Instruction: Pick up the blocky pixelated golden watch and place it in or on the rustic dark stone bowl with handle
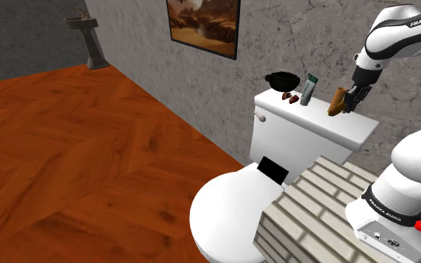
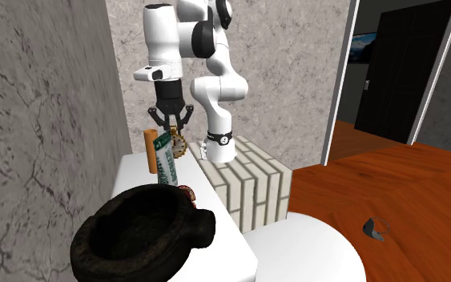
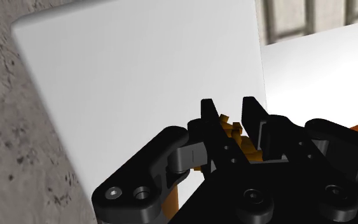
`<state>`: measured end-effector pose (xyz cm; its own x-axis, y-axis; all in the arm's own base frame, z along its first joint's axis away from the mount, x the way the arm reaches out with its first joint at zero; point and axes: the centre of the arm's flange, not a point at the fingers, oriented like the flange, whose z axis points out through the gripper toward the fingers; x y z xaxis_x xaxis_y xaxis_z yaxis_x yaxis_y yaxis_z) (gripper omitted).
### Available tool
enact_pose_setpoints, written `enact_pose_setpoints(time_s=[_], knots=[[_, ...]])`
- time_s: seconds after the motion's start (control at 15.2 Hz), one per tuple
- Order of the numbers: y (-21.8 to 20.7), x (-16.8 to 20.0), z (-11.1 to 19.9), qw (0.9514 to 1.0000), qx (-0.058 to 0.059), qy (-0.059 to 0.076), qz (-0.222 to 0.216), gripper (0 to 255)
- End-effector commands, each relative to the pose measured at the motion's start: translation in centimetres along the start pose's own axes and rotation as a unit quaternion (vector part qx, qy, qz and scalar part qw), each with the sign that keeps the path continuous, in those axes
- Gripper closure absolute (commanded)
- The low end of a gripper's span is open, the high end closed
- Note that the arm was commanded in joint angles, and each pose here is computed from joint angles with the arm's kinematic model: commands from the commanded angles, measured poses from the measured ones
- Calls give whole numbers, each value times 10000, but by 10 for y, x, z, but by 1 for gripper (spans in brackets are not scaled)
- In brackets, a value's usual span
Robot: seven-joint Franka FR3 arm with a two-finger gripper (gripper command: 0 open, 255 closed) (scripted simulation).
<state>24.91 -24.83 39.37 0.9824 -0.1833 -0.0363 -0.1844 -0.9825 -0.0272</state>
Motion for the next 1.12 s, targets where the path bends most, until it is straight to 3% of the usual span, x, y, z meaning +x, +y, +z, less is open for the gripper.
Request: enact_pose_setpoints(time_s=[0.0, 1.06], knots=[[0, 0, -10, 10000, 1, -2, 0, 255], [-3, -3, -95, 10000, 1, -2, 0, 255]])
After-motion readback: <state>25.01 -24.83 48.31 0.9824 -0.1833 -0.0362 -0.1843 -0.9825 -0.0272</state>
